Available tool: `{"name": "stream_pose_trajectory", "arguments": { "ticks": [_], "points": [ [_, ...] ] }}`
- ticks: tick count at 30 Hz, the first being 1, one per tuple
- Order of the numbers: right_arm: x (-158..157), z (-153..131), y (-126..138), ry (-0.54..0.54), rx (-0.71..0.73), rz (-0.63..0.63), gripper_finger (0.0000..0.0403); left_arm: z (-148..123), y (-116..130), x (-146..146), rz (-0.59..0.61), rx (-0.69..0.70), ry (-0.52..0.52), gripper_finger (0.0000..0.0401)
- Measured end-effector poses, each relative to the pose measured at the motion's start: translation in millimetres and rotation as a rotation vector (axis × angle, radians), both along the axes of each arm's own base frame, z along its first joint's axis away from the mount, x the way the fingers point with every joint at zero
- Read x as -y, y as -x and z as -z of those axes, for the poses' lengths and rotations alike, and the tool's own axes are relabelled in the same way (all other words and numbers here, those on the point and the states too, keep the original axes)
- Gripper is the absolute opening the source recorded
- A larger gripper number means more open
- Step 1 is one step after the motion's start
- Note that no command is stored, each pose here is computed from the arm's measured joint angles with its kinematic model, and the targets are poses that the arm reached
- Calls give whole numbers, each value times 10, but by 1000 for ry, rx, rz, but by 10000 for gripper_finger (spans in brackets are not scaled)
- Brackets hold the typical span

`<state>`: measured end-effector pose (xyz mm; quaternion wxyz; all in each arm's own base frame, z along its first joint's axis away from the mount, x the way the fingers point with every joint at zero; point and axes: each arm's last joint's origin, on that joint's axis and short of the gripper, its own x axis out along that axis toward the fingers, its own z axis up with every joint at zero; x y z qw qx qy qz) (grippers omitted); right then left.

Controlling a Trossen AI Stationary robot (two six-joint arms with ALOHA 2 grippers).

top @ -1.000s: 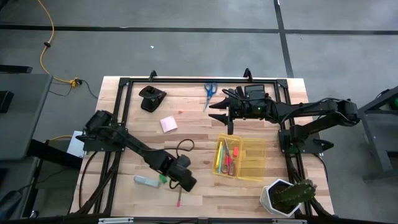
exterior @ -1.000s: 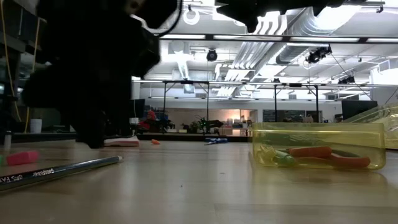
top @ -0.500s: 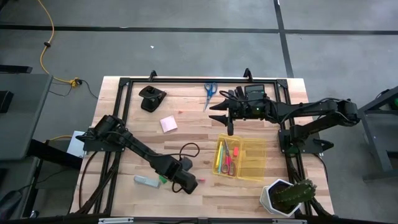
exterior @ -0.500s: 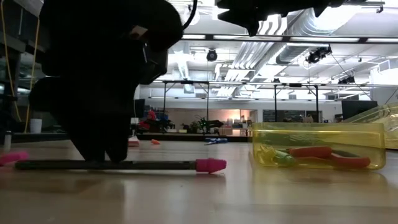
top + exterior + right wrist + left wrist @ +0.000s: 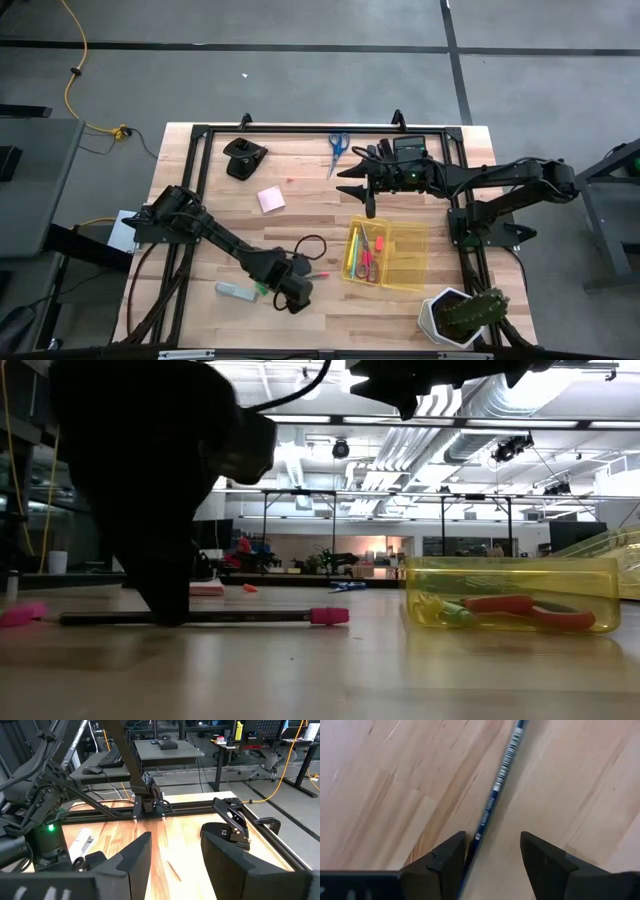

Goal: Pack school essentials
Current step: Put the black pencil into the supply box

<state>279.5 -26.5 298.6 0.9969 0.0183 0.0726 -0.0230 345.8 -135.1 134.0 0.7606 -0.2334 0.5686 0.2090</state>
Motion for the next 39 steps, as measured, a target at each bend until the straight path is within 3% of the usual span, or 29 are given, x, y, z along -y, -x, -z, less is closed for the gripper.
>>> {"name": "stream_pose_trajectory", "arguments": {
  "ticks": [5, 14, 25, 31, 35, 39],
  "points": [
    [0, 3, 0, 0, -3, 0, 165, 15, 21, 5, 62, -13, -62, 156],
    [0, 22, 3, -23, -22, 3, 165, 22, 41, -15, 153, -45, -102, 11],
    [-1, 41, 7, -25, -42, 3, 165, -54, 71, -29, 200, -42, -108, 4],
    [-2, 20, 3, -22, -20, -4, 165, -580, 239, -73, 254, 35, -92, 2],
    [-2, 18, 2, -8, -18, -6, 165, -1131, 453, -131, 320, 186, -75, 1],
    [-2, 28, 4, -5, -29, -8, 165, -1642, 775, -301, 380, 368, -161, 1]
  ]
}}
